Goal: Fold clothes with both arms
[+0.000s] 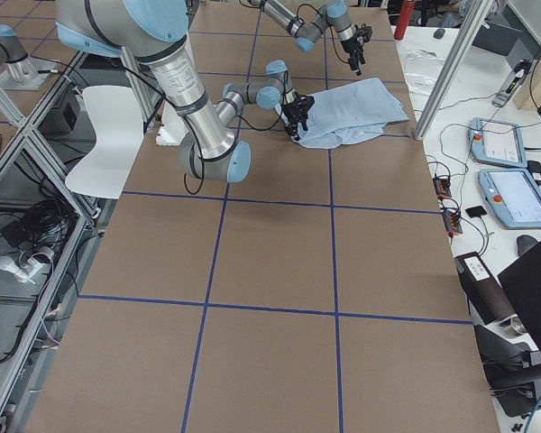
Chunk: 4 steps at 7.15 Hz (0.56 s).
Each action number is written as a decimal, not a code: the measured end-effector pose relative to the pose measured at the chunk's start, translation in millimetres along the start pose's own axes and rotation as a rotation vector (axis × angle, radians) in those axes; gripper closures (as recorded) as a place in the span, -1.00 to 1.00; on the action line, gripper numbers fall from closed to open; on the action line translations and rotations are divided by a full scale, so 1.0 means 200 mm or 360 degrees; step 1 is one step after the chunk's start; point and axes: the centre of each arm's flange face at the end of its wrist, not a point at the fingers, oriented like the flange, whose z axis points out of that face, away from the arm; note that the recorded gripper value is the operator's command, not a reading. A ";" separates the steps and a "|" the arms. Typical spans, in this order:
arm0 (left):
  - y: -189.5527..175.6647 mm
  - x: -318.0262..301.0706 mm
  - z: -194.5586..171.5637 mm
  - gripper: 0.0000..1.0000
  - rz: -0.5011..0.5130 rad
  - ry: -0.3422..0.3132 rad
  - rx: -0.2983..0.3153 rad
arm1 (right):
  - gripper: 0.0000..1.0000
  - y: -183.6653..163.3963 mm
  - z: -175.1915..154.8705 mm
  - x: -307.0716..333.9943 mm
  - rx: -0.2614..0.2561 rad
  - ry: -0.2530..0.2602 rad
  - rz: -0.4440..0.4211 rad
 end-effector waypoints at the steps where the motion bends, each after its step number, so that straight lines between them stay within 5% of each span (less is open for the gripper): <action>1: 0.00 0.00 0.00 -1.00 0.0000 0.0000 0.0000 | -0.55 0.00 0.00 0.00 -0.0003 0.0003 -0.0007; 4: 0.00 0.00 0.00 -1.00 -0.0002 0.0003 0.0005 | -0.60 0.00 -0.03 0.02 -0.0005 0.0048 -0.0022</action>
